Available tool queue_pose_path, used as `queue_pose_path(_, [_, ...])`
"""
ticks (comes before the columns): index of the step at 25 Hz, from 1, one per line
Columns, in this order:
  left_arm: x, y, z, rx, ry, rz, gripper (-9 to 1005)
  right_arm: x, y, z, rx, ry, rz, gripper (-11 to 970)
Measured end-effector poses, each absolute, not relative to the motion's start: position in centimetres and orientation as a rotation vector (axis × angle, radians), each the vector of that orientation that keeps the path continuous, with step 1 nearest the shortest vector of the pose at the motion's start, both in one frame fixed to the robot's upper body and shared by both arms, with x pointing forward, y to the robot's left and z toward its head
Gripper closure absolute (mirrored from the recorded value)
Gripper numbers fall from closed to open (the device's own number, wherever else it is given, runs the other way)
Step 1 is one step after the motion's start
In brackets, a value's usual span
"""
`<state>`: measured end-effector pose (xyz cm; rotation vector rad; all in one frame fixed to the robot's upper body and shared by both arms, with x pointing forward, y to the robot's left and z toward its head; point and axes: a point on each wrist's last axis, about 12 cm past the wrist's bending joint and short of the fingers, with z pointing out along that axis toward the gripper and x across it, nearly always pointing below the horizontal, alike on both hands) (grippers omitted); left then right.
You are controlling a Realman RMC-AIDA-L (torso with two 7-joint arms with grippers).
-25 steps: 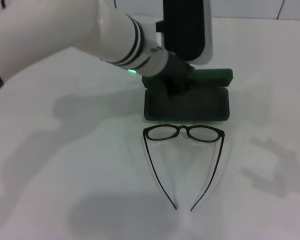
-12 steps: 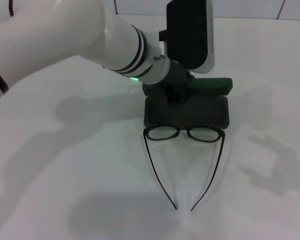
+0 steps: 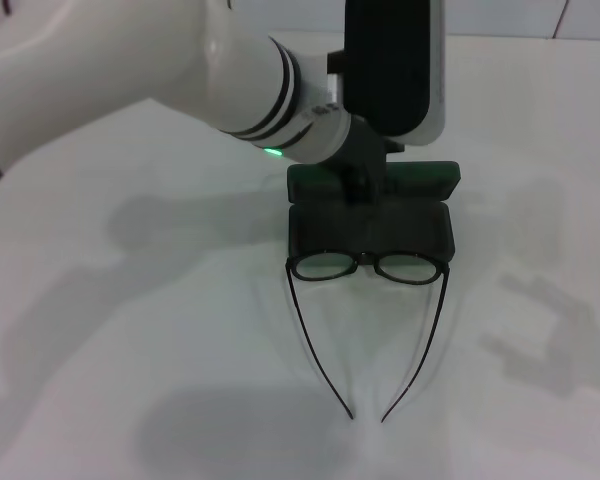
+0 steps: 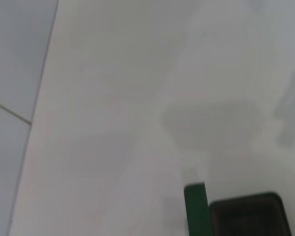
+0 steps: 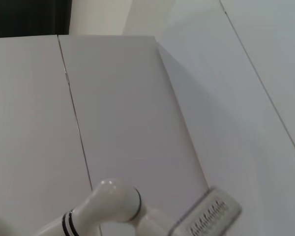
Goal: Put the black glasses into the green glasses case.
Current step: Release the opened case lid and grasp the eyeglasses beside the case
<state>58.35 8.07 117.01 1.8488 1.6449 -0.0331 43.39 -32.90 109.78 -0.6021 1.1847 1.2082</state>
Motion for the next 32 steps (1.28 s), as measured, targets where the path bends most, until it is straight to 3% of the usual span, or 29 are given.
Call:
queue_pose_path(6, [56.9, 9.7, 121.0, 1.701, 1.594, -0.04, 628, 44.5, -32.5, 109.6, -0.645, 1.242, 1.208, 101])
queue_pose_path(11, [55.5, 13.5, 125.1, 1.4, 1.595, -0.166, 623, 48.8, -31.4, 110.6, -0.769, 1.384, 1.211, 101])
queue_pose_path(13, [54.9, 15.6, 126.2, 1.247, 1.58, -0.294, 619, 52.3, -29.5, 111.9, -0.902, 1.544, 1.256, 122])
queue_pose_path(15, [54.1, 17.5, 126.6, 1.141, 1.544, -0.426, 623, 53.2, -28.8, 112.3, -0.948, 1.59, 1.263, 165])
queue_pose_path(19, [52.2, 21.3, 125.3, 1.028, 1.472, -0.577, 672, 56.4, -25.8, 114.2, -1.146, 1.784, 1.167, 251])
queue_pose_path(25, [49.7, 25.3, 122.5, 0.886, 1.456, -0.702, 730, 61.3, -18.3, 117.7, -1.442, 2.048, 0.878, 320])
queue_pose_path(32, [48.0, 27.2, 118.3, 0.825, 1.436, -0.809, 764, 63.3, -11.9, 119.3, -1.678, 2.102, 0.647, 329])
